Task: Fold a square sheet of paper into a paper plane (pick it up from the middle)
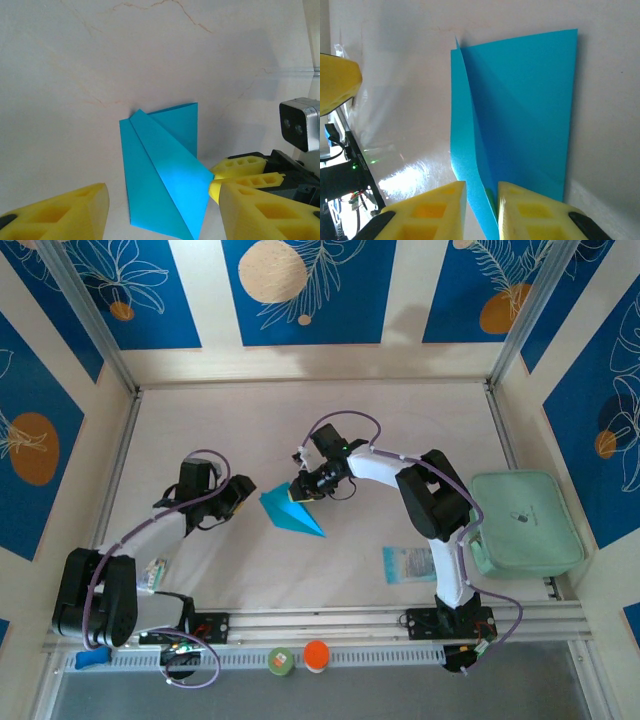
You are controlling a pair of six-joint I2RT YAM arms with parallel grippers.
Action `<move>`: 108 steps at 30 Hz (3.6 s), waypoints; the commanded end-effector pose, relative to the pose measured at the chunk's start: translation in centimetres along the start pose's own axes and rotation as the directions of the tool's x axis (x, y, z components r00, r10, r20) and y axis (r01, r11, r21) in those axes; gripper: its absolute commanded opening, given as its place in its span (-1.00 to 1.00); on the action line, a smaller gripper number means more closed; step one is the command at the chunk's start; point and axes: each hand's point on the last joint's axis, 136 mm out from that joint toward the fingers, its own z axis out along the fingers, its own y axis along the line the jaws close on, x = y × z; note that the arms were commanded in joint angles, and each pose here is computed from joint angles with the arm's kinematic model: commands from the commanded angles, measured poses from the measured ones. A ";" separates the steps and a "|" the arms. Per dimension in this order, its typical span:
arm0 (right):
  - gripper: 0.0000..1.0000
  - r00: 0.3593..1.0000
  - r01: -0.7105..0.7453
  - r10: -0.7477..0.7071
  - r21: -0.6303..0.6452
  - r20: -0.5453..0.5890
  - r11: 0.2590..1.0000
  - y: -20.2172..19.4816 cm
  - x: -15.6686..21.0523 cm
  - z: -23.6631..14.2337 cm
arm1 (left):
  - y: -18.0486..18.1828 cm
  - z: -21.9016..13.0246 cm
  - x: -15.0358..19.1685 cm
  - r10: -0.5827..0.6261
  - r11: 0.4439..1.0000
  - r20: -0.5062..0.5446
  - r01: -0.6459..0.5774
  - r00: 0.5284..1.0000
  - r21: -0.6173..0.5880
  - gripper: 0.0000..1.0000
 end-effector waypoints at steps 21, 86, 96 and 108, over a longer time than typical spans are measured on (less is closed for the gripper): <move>-0.96 0.988 0.020 0.009 -0.190 0.154 0.982 3.3 -2.8 -4.2 | -3.6 -0.7 1.7 0.046 0.985 -0.028 -0.040 0.999 0.168 0.32; -0.17 0.887 -0.191 0.295 -0.299 0.355 0.935 3.5 -2.5 -16.5 | -15.1 -0.1 3.4 0.259 0.842 0.046 -0.249 0.965 0.478 -0.84; 0.09 0.795 -0.297 0.208 0.067 0.570 0.952 -2.4 -1.0 -20.5 | -7.6 -1.6 0.8 0.512 0.836 -0.065 -0.514 0.857 -0.192 -0.84; 0.09 0.761 -0.356 0.211 0.123 0.613 0.926 -4.3 0.5 -22.1 | -5.1 -3.0 -4.8 0.677 0.132 -0.367 -0.597 0.637 -0.792 -0.83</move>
